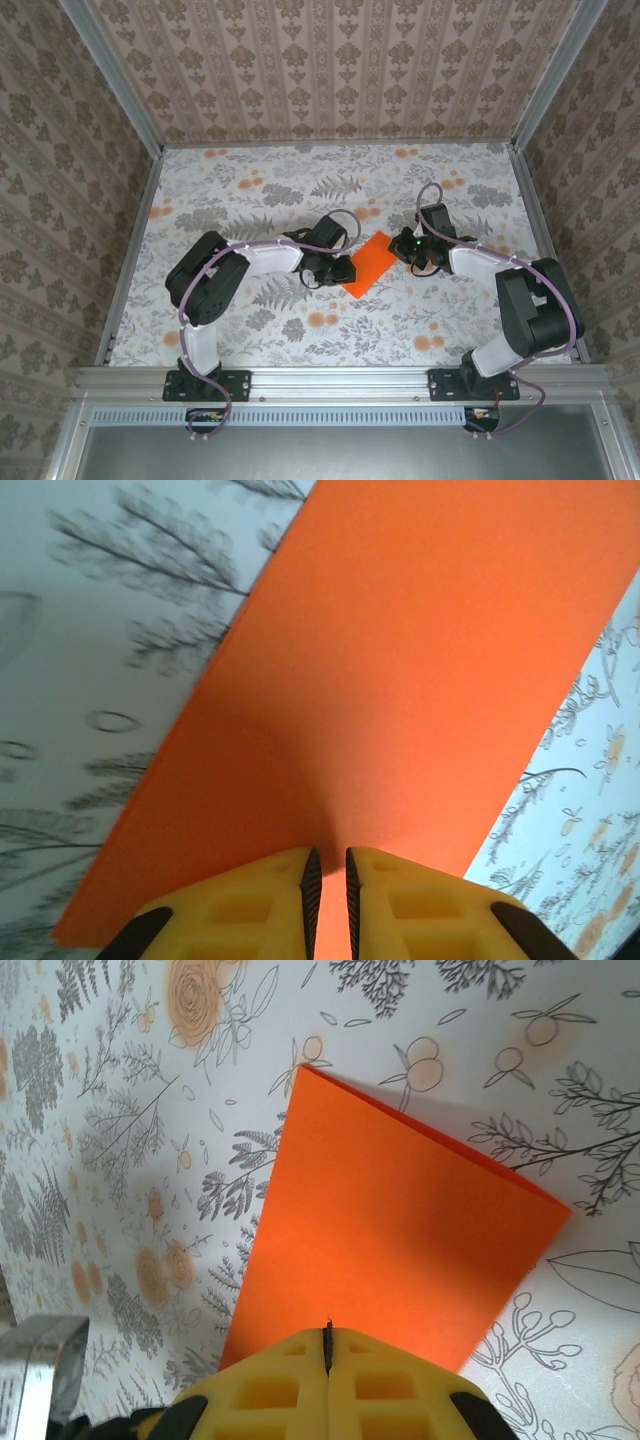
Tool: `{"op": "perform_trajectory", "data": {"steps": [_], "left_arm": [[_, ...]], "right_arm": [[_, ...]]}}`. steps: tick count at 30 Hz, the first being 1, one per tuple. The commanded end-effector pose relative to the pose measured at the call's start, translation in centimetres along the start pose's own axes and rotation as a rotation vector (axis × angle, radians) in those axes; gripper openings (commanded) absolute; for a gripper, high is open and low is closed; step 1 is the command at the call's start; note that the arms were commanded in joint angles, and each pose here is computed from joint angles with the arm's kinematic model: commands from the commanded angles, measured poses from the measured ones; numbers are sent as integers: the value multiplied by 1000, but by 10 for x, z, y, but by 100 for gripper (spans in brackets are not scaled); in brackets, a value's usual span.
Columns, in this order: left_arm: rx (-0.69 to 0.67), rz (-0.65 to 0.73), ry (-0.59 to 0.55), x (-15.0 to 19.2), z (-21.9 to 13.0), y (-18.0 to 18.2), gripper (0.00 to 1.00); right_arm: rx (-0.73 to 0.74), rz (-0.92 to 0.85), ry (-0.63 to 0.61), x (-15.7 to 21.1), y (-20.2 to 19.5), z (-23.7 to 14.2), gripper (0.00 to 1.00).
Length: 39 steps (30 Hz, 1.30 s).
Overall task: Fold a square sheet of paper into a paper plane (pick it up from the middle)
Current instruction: Rotate the square sheet of paper at the center of the table, then first fold in half a square sheet of paper at the center of the table.
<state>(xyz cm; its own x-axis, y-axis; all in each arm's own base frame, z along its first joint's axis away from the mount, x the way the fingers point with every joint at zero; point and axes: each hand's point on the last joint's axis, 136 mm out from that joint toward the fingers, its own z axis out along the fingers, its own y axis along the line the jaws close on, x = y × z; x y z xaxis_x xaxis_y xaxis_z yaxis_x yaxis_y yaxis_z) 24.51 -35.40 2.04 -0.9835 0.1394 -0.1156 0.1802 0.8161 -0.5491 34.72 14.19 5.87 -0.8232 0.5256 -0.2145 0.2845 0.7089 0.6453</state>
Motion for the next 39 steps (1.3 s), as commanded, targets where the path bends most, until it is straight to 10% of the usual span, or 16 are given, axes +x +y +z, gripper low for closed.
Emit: {"op": "perform_trajectory", "data": {"steps": [1, 16, 39], "left_arm": [[-122, 29, 68, 10, -12, 41, 18], [72, 103, -70, -19, -54, 6, 15], [78, 42, -47, -16, -4, -14, 0]], "right_arm": [[-22, -44, 53, 9, 6, 2, 1], [-120, -251, 249, 61, 59, 42, 0], [-109, -225, 307, 80, 31, 60, 0]]}}
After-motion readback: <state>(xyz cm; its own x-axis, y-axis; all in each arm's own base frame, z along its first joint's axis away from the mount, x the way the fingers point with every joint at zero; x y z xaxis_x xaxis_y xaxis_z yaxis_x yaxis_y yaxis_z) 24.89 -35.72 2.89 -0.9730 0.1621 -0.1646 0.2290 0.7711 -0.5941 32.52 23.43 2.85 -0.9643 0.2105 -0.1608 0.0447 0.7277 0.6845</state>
